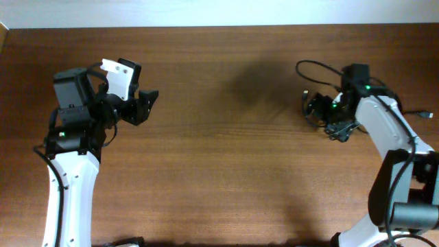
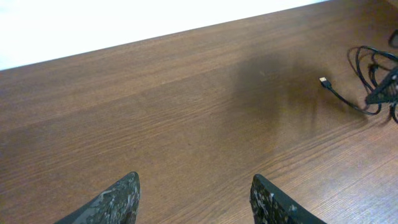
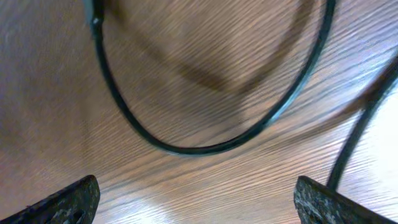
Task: Untangle cables
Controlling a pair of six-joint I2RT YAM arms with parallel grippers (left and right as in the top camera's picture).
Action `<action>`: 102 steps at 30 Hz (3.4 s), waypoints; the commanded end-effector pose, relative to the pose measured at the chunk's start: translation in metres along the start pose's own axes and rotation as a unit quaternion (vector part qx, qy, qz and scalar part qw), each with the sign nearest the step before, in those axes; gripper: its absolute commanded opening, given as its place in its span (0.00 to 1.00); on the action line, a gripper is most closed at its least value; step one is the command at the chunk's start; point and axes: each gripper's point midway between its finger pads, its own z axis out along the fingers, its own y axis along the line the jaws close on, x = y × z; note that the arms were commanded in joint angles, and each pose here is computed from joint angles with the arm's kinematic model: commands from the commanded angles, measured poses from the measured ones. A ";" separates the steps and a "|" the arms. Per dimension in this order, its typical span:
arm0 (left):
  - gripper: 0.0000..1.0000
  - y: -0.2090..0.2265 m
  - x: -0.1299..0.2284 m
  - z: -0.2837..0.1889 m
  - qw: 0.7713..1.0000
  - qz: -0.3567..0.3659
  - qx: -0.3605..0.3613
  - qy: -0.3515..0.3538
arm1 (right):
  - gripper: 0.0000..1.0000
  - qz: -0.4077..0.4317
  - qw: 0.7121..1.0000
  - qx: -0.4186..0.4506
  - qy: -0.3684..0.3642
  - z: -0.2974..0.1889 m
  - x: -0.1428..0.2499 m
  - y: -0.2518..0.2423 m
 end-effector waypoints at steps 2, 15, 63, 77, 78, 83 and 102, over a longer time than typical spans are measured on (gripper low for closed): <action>0.57 -0.002 -0.002 0.001 1.000 0.004 0.006 -0.002 | 0.99 0.070 0.994 0.058 -0.054 0.004 0.006 0.006; 0.56 -0.003 -0.002 0.001 1.000 0.004 0.007 -0.002 | 0.89 0.112 0.974 0.171 -0.099 0.039 0.009 -0.060; 0.63 -0.003 -0.002 0.001 1.000 0.003 0.008 -0.001 | 0.99 -0.033 0.992 0.083 -0.091 -0.161 -0.116 -0.144; 0.65 -0.003 0.000 0.001 1.000 0.024 0.007 0.003 | 1.00 -0.360 0.930 0.070 -0.010 -0.008 -0.053 -0.071; 0.64 -0.003 0.000 0.001 1.000 0.024 0.007 0.003 | 0.98 -0.325 0.943 0.069 -0.015 -0.004 -0.053 -0.072; 0.63 -0.003 0.000 0.001 1.000 0.024 0.007 0.003 | 0.81 0.007 0.998 0.062 -0.018 0.002 -0.040 -0.076; 0.63 -0.004 0.002 0.001 1.000 0.021 0.009 0.005 | 0.58 0.143 0.982 0.121 -0.038 0.020 -0.002 -0.048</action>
